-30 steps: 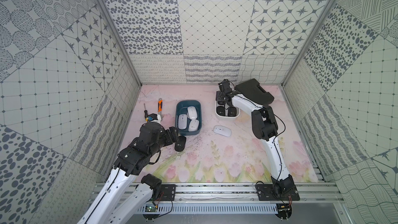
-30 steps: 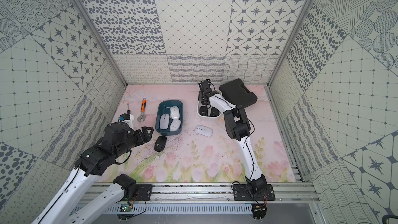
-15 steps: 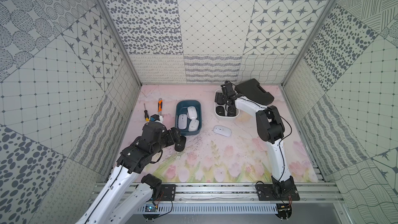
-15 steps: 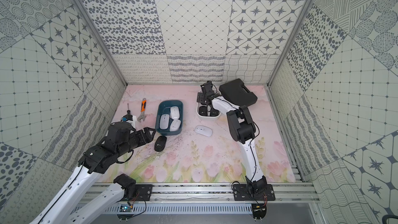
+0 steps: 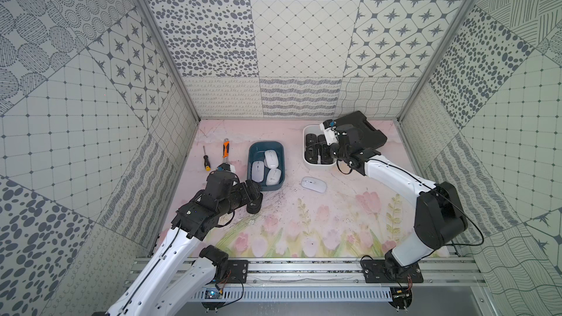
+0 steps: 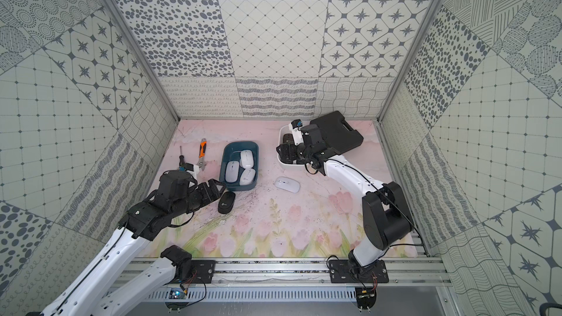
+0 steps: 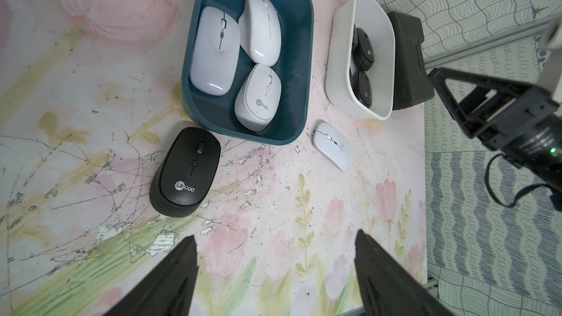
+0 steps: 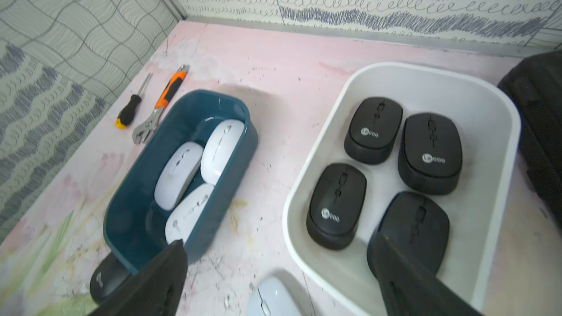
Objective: Place the mice by color into the storage box
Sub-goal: Place the mouse in the storage box, then move the mouse to the center of the board.
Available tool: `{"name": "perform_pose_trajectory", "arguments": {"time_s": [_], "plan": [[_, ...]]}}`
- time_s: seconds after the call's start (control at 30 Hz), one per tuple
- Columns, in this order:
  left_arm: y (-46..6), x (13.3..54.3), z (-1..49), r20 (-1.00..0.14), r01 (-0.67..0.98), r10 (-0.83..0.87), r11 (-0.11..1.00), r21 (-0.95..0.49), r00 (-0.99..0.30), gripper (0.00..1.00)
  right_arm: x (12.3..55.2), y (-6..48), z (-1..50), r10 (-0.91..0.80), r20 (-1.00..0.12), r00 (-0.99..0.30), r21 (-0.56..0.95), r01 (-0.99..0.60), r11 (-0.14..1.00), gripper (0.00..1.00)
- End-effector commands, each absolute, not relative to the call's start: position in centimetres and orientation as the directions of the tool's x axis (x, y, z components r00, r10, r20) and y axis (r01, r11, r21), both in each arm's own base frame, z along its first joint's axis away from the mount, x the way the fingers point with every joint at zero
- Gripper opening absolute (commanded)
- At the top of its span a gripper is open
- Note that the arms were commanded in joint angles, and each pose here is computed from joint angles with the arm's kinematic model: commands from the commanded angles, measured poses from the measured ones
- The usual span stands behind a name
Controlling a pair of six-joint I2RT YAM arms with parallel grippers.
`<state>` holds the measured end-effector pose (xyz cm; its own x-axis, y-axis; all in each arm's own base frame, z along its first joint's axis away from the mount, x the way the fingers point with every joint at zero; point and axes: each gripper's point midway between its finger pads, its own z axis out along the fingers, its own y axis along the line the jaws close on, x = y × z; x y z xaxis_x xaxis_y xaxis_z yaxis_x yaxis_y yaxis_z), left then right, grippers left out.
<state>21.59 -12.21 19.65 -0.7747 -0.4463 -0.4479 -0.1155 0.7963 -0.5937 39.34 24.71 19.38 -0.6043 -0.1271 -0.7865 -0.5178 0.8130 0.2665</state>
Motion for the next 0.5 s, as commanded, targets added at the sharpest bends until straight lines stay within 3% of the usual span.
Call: {"name": "perform_pose_trajectory", "arguments": {"time_s": [0.0, 0.17, 0.27, 0.47], "plan": [[-13.6, 21.5, 19.5, -0.357, -0.155, -0.493, 0.731, -0.665, -0.793, 0.84, 35.3, 24.0, 18.5, -0.241, -0.762, -0.601, 0.23, -0.599, 0.767, 0.99], [-13.0, 20.6, 18.0, -0.301, -0.234, -0.514, 0.737, -0.635, -0.804, 0.83, 31.5, 22.2, 17.2, -0.28, -0.718, -0.637, 0.213, -0.585, 0.783, 0.99], [-11.6, 19.3, 16.4, -0.268, -0.298, -0.486, 0.799, -0.522, -0.832, 0.82, 30.2, 21.6, 17.4, -0.249, -0.723, -0.644, 0.234, -0.568, 0.789, 0.99], [-10.0, 18.1, 14.6, -0.277, -0.26, -0.323, 0.935, -0.242, -0.905, 0.81, 29.3, 21.5, 17.3, -0.213, -0.73, -0.649, 0.265, -0.556, 0.788, 0.99]]}}
